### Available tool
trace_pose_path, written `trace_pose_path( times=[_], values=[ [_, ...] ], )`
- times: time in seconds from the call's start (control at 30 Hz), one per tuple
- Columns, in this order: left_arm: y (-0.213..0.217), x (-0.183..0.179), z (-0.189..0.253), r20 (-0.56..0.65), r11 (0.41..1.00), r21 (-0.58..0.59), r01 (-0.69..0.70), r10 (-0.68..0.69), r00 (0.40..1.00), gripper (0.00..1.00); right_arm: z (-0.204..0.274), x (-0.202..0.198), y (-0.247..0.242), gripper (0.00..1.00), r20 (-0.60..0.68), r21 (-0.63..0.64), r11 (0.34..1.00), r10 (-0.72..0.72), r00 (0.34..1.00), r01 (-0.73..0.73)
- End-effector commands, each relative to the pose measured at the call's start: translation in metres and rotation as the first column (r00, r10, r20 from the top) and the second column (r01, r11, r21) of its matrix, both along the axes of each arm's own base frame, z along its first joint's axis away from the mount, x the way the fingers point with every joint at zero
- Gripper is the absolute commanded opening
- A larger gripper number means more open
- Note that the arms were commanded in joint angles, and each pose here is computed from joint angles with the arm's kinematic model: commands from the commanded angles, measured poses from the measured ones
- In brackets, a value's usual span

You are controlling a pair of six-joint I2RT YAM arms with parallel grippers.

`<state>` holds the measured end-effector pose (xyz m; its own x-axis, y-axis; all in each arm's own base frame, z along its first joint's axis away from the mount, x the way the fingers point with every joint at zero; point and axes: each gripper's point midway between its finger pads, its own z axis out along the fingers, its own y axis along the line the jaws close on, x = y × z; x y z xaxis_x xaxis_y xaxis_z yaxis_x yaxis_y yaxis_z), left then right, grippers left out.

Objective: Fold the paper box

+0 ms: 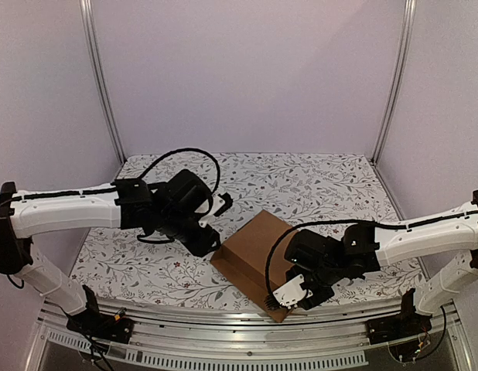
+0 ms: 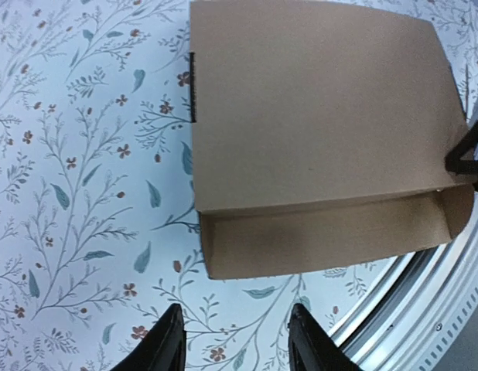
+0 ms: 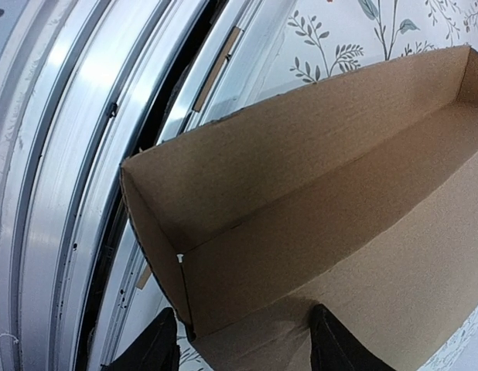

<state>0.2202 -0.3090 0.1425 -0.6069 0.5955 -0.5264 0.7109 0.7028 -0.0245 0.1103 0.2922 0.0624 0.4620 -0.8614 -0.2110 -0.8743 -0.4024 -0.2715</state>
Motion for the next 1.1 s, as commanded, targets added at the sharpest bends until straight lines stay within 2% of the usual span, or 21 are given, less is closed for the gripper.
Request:
trace_pose_path(
  times=[0.0, 0.13, 0.3, 0.5, 0.67, 0.87, 0.97, 1.07],
  values=[
    [-0.006, -0.017, -0.014, 0.07, 0.983, -0.109, -0.146, 0.154, 0.986, 0.46, -0.02, -0.014, -0.028, 0.58, -0.095, -0.124, 0.992, -0.039, 0.995, 0.027],
    [-0.009, -0.032, -0.006, 0.088, 0.911, -0.245, -0.332, 0.362, 0.928, 0.51, 0.001, -0.008, -0.026, 0.63, -0.084, -0.08, 0.995, -0.063, 0.994, 0.056],
    [-0.012, -0.046, -0.028, -0.007, 0.835, -0.19, -0.517, 0.526, 0.851, 0.52, 0.018, -0.002, -0.033, 0.66, -0.076, -0.055, 0.995, -0.084, 0.994, 0.08],
    [-0.047, -0.073, -0.055, -0.083, 0.846, -0.157, -0.509, 0.502, 0.861, 0.52, 0.034, 0.003, -0.037, 0.68, -0.072, -0.007, 0.995, -0.103, 0.992, 0.103],
    [-0.051, -0.088, -0.054, -0.111, 0.851, -0.165, -0.499, 0.487, 0.867, 0.52, 0.031, 0.005, -0.044, 0.68, -0.067, -0.019, 0.993, -0.119, 0.991, 0.117],
    [-0.04, -0.102, -0.064, -0.141, 0.839, -0.153, -0.521, 0.504, 0.852, 0.53, 0.07, 0.058, -0.056, 0.71, -0.108, 0.117, 0.948, -0.284, 0.953, 0.296],
    [-0.044, -0.105, -0.07, -0.146, 0.851, -0.137, -0.508, 0.49, 0.86, 0.53, 0.081, 0.085, -0.06, 0.72, -0.198, 0.169, 0.905, -0.356, 0.913, 0.39],
    [-0.049, -0.107, -0.075, -0.136, 0.868, -0.116, -0.483, 0.468, 0.873, 0.53, 0.083, 0.115, -0.068, 0.73, -0.313, 0.194, 0.839, -0.438, 0.843, 0.508]
  ],
)
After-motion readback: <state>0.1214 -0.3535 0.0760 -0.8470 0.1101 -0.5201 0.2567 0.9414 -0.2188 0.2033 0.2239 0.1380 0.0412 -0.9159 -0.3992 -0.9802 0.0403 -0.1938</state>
